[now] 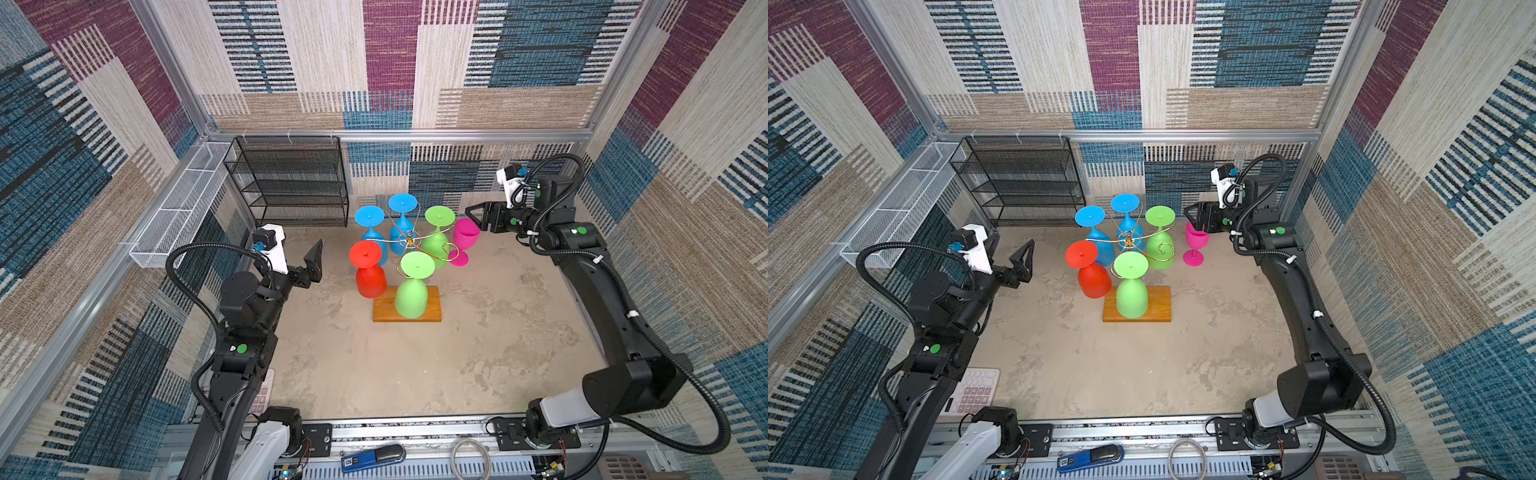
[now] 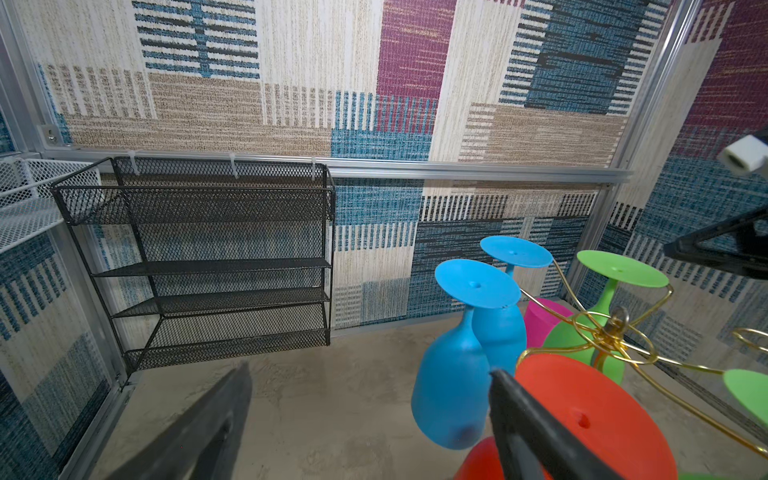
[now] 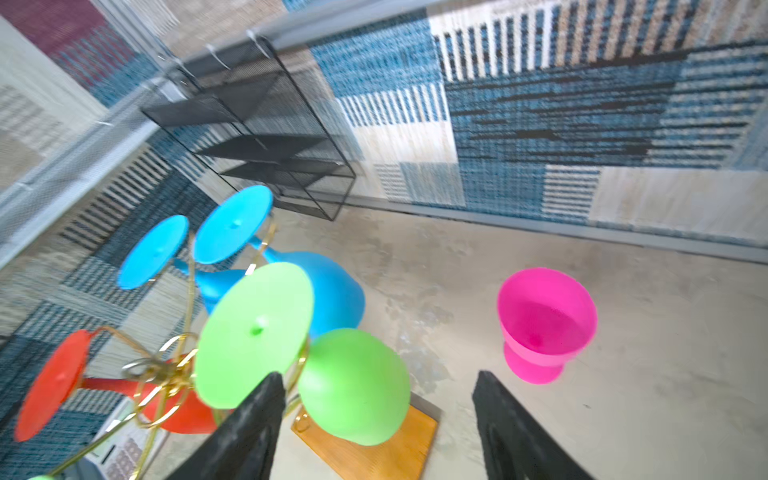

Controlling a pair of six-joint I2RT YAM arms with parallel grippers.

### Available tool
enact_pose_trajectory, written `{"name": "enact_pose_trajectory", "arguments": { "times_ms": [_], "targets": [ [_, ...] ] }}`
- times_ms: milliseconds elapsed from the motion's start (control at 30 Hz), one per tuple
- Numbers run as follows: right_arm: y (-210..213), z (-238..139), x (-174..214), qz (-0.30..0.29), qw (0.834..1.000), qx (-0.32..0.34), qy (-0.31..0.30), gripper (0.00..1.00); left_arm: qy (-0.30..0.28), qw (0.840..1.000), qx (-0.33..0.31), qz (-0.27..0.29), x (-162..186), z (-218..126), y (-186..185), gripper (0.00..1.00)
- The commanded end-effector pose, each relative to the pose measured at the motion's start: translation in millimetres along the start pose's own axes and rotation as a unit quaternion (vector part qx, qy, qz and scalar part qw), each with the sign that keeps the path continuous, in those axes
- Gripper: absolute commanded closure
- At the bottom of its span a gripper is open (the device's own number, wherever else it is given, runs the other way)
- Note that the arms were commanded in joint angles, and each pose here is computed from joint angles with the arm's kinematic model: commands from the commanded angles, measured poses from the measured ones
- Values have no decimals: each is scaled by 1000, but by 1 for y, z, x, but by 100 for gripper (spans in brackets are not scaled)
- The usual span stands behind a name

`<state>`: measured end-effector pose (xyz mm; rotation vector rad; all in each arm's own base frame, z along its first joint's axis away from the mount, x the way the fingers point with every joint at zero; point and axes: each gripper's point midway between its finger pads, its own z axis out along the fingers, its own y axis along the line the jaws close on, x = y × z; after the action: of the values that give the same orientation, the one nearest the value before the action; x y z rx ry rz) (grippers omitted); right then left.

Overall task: Take the wine glass off the wine glass rack
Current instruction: 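Move the right gripper to the foot of a green glass on the rack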

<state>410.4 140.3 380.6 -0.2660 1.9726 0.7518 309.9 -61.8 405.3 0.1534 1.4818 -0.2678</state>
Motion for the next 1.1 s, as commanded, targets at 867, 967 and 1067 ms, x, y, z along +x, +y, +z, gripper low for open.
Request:
{"name": "enact_pose_trajectory", "arguments": {
  "times_ms": [867, 967, 1067],
  "targets": [
    [36, 31, 2, 39, 984, -173, 16, 45, -25, 1000, 11, -7, -4, -1, -3, 9],
    [37, 32, 3, 40, 984, -175, 18, 44, -26, 1000, 12, -8, -4, 0, -3, 9],
    [39, 36, 6, 40, 983, -177, 22, 45, -26, 1000, 13, -8, -4, -1, -4, 9]
  ]
}}
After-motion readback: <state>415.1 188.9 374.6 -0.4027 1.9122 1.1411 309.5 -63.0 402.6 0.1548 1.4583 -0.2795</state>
